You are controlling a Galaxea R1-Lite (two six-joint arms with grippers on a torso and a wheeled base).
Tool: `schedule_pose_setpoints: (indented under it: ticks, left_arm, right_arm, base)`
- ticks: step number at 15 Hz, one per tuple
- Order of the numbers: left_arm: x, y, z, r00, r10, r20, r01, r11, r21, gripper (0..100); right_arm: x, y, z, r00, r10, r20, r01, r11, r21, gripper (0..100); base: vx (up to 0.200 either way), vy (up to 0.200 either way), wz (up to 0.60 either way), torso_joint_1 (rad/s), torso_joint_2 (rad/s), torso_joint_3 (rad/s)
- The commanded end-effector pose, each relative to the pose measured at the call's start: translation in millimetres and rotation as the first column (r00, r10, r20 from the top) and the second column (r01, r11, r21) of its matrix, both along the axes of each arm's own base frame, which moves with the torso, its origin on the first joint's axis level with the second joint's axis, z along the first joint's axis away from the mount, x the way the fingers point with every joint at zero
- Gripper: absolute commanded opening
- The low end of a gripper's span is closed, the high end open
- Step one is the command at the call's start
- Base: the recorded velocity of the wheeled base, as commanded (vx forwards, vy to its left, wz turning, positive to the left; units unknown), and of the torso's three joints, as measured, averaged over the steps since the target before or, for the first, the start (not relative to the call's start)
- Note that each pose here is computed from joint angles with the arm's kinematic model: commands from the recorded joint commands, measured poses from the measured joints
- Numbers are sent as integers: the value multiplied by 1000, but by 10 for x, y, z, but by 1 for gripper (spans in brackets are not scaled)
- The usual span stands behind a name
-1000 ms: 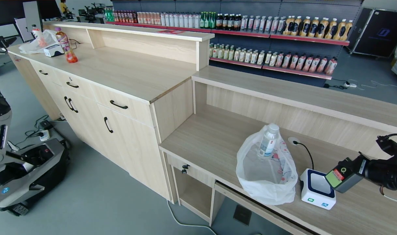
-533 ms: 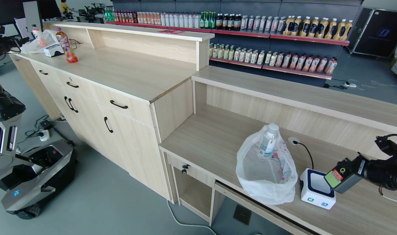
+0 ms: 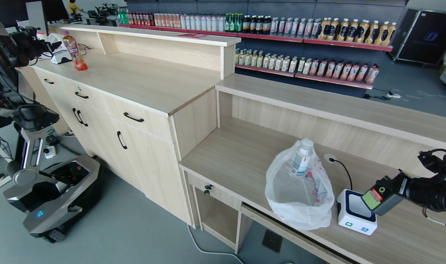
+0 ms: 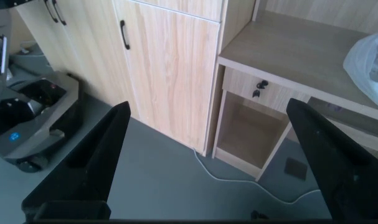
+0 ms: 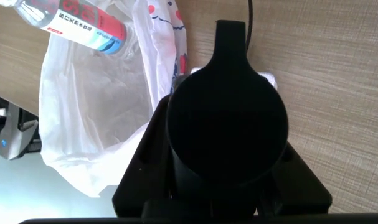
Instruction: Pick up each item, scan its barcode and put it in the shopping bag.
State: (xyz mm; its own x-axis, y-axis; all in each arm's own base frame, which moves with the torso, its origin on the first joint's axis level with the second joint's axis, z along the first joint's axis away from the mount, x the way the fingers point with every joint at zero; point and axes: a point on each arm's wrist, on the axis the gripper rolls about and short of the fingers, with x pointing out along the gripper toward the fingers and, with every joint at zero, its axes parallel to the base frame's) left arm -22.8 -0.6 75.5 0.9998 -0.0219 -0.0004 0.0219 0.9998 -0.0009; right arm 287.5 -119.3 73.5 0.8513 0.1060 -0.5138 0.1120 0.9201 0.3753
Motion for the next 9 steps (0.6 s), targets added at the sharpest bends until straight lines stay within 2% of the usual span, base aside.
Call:
schedule_pose_setpoints:
  ticks: [1, 2, 3, 4, 5, 6, 7, 9]
  left_arm:
    - [1, 0, 0, 1000, 0, -1, 0, 1000, -1, 100]
    - [1, 0, 0, 1000, 0, -1, 0, 1000, -1, 100]
    - [1, 0, 0, 1000, 0, -1, 0, 1000, -1, 100]
    - [1, 0, 0, 1000, 0, -1, 0, 1000, -1, 100]
    - [1, 0, 0, 1000, 0, -1, 0, 1000, -1, 100]
    - [1, 0, 0, 1000, 0, -1, 0, 1000, -1, 100]
    - [1, 0, 0, 1000, 0, -1, 0, 1000, -1, 100]
    - [1, 0, 0, 1000, 0, -1, 0, 1000, -1, 100]
  right_arm:
    - [-44, 59, 183, 998, 26, 54, -23, 999, -43, 0]
    - [-143, 174, 420, 989, 88, 116, -71, 987, -147, 0]
    - [-395, 282, 628, 974, 159, 161, -108, 951, -288, 0]
    - [-709, 399, 777, 950, 248, 188, -134, 871, -473, 0]
    - [-963, 437, 844, 936, 301, 181, -129, 774, -620, 0]
    - [-1087, 444, 915, 930, 330, 159, -129, 702, -701, 0]
    - [-1234, 503, 1012, 918, 376, 128, -138, 604, -785, 0]
    - [-1281, 537, 1041, 895, 436, 90, -155, 494, -855, 0]
  base:
    - [0, 0, 0, 0, 0, 0]
    - [0, 0, 0, 0, 0, 0]
    - [0, 0, 0, 0, 0, 0]
    - [0, 0, 0, 0, 0, 0]
    - [0, 0, 0, 0, 0, 0]
    - [0, 0, 0, 0, 0, 0]
    - [0, 0, 0, 0, 0, 0]
    - [0, 0, 0, 0, 0, 0]
